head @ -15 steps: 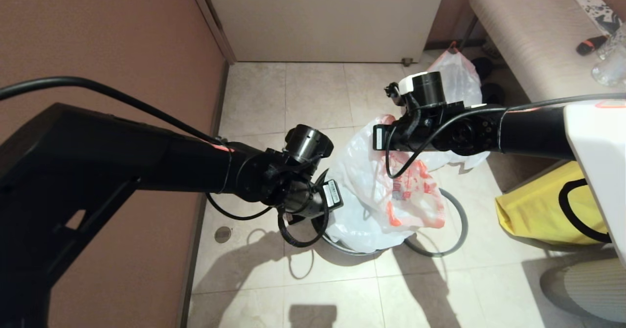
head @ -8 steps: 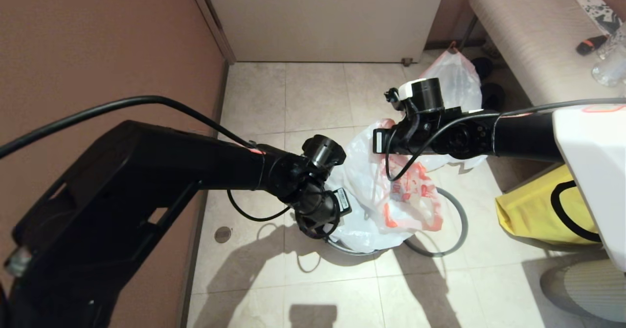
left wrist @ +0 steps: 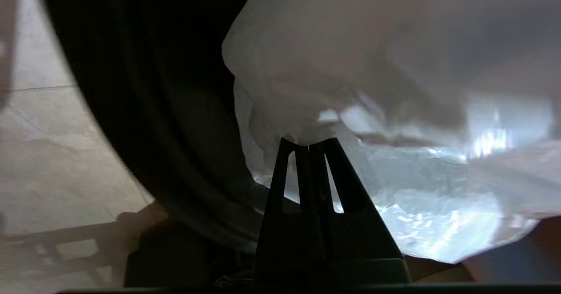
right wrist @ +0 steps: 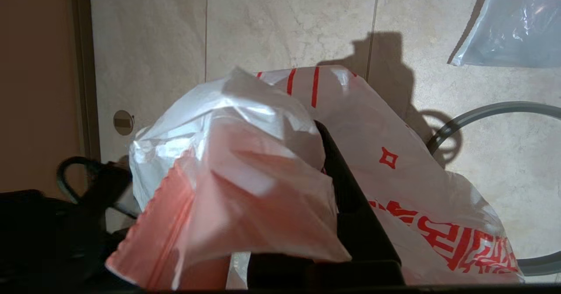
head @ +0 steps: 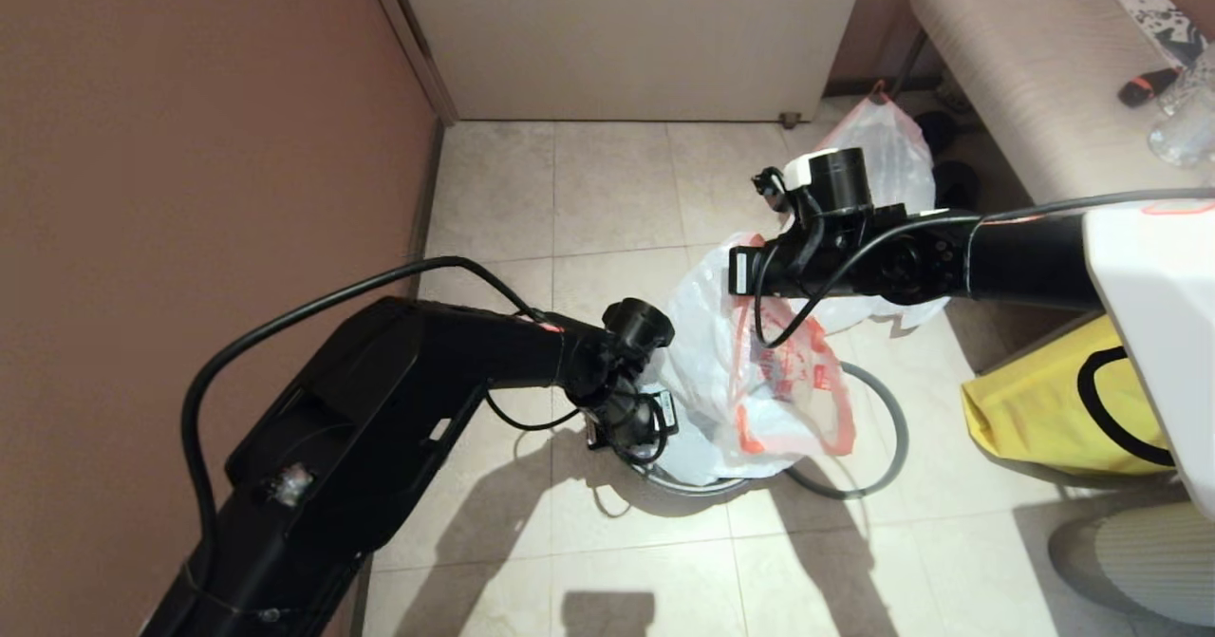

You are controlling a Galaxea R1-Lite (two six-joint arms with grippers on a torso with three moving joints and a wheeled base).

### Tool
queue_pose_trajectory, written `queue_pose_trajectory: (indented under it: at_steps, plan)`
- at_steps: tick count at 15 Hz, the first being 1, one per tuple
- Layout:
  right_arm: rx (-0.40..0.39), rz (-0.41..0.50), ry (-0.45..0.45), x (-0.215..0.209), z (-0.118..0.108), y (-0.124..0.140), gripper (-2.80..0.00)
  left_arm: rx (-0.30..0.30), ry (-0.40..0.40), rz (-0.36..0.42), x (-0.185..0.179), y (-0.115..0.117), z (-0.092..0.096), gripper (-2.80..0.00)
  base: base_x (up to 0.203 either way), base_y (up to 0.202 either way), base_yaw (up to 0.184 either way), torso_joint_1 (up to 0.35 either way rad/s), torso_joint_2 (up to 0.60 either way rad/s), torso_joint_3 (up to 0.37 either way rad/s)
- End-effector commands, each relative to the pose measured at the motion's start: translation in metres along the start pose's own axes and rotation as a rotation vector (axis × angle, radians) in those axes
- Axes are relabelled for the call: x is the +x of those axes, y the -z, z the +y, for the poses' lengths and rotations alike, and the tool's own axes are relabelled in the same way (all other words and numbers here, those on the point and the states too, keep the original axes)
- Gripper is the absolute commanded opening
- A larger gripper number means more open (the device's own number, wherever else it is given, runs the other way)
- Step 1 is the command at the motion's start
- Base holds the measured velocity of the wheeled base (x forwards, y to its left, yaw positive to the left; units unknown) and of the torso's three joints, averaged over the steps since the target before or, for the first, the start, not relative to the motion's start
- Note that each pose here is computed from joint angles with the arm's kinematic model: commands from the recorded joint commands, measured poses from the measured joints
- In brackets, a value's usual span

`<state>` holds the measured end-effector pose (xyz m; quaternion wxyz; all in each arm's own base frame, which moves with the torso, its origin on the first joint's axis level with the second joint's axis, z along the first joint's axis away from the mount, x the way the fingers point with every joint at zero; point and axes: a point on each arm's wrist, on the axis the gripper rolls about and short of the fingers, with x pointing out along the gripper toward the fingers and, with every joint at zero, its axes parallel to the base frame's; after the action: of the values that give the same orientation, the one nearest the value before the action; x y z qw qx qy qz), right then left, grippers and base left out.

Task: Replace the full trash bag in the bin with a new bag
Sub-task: Put the new garbage bag on the trash can

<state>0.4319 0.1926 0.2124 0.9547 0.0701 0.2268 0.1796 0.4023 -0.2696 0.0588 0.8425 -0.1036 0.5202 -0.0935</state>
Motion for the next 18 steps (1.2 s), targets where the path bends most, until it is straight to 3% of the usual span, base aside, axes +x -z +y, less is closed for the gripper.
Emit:
queue_pose_trajectory:
  at_steps: [1,2,5,9,13,18]
  plan:
    - [0.003,-0.008,-0.011,-0.007,0.0,-0.005,-2.8,0.017,-0.045,0.044,0.027,0.01,0.008,-2.8,0.0,0.0,0.0,0.0,0.0,0.0]
    - [0.019,-0.014,-0.016,-0.01,0.002,-0.007,-2.8,0.031,-0.07,0.033,0.036,0.013,0.009,-2.8,0.0,0.0,0.0,0.0,0.0,0.0]
    - [0.066,0.008,-0.066,-0.022,0.007,-0.012,-2.8,0.04,-0.039,-0.048,0.044,0.008,0.006,-2.8,0.0,0.0,0.0,0.0,0.0,0.0]
    - [0.087,0.064,-0.071,-0.035,0.014,-0.008,-2.8,0.025,-0.002,-0.108,0.018,-0.003,-0.005,-2.8,0.0,0.0,0.0,0.0,0.0,0.0]
    - [0.054,0.162,-0.071,-0.021,0.025,0.014,-2.8,-0.004,0.0,-0.111,0.0,-0.007,-0.007,-2.8,0.0,0.0,0.0,0.0,0.0,0.0]
    - [0.051,0.185,-0.065,-0.018,0.025,0.022,-2.8,-0.043,-0.009,-0.093,-0.013,-0.006,-0.007,-2.8,0.0,0.0,0.0,0.0,0.0,0.0]
